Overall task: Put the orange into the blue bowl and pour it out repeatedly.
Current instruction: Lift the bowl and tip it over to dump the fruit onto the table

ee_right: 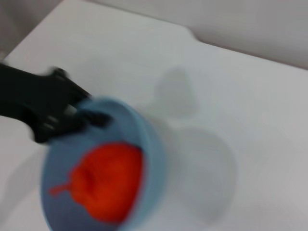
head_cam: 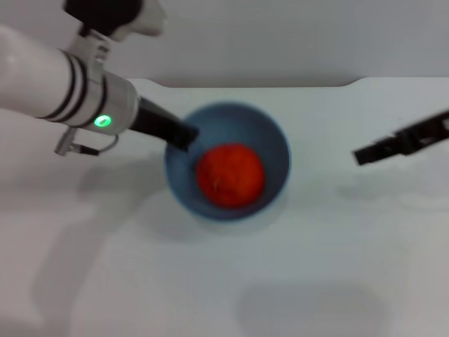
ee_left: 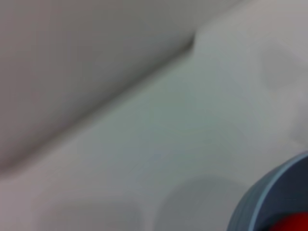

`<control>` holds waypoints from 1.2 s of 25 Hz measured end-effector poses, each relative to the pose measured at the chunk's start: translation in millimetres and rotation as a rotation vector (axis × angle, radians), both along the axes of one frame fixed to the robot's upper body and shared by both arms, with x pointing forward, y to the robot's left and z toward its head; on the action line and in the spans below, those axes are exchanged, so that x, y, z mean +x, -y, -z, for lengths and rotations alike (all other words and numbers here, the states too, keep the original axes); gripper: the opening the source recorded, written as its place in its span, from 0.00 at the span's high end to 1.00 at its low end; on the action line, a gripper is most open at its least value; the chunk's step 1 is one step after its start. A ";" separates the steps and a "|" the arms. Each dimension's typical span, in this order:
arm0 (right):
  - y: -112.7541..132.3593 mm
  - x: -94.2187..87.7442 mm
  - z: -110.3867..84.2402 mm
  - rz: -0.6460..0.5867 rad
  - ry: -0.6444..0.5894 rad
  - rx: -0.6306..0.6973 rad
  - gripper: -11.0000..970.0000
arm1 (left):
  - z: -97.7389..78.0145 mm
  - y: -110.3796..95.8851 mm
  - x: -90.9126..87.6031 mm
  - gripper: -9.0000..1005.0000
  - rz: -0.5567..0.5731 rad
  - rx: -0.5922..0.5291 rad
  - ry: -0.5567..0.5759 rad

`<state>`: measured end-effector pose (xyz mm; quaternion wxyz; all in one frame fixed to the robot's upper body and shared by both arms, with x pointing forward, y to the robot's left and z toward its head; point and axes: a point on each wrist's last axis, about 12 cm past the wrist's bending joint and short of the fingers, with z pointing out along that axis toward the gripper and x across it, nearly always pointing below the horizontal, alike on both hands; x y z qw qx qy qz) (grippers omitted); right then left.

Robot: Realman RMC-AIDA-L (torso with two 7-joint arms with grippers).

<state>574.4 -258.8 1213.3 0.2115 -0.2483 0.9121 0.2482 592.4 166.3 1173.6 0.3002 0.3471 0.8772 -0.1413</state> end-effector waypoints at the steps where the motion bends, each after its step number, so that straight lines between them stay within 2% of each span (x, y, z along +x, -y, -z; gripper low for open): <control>1: 12.2 -2.9 5.2 0.045 -0.022 -0.001 0.48 | -3.3 -1.3 -2.4 0.99 0.006 -0.010 0.057; 5: 45.4 -13.1 25.5 0.176 -0.090 0.002 0.48 | -10.7 0.2 -25.4 0.99 0.079 -0.015 0.346; 7: 56.1 -19.1 36.1 0.208 -0.119 0.018 0.48 | -8.4 1.6 -40.2 0.99 0.116 0.002 0.471; 14: 76.5 -34.6 64.9 0.274 -0.188 0.058 0.48 | 6.8 12.0 -76.9 0.99 0.125 0.073 0.862; 16: 80.5 -38.1 69.4 0.289 -0.199 0.061 0.48 | 14.3 20.2 -86.6 0.99 0.164 0.128 0.979; 17: 83.3 -39.7 70.7 0.301 -0.200 0.064 0.48 | 21.5 27.8 -94.3 0.99 0.206 0.177 1.086; 18: 83.3 -39.7 70.7 0.301 -0.200 0.064 0.48 | 21.5 27.8 -94.3 0.99 0.206 0.177 1.086; 22: 86.7 -41.6 71.5 0.317 -0.201 0.071 0.48 | 39.5 41.8 -107.4 0.99 0.285 0.246 1.256; 23: 87.0 -41.8 71.7 0.318 -0.202 0.072 0.48 | 46.8 45.9 -111.5 0.99 0.318 0.284 1.326; 26: 87.0 -42.1 71.8 0.317 -0.204 0.072 0.48 | 61.9 53.2 -120.2 0.99 0.389 0.368 1.443; 30: 86.9 -42.4 72.0 0.317 -0.205 0.073 0.48 | 73.6 59.7 -128.1 0.99 0.461 0.445 1.531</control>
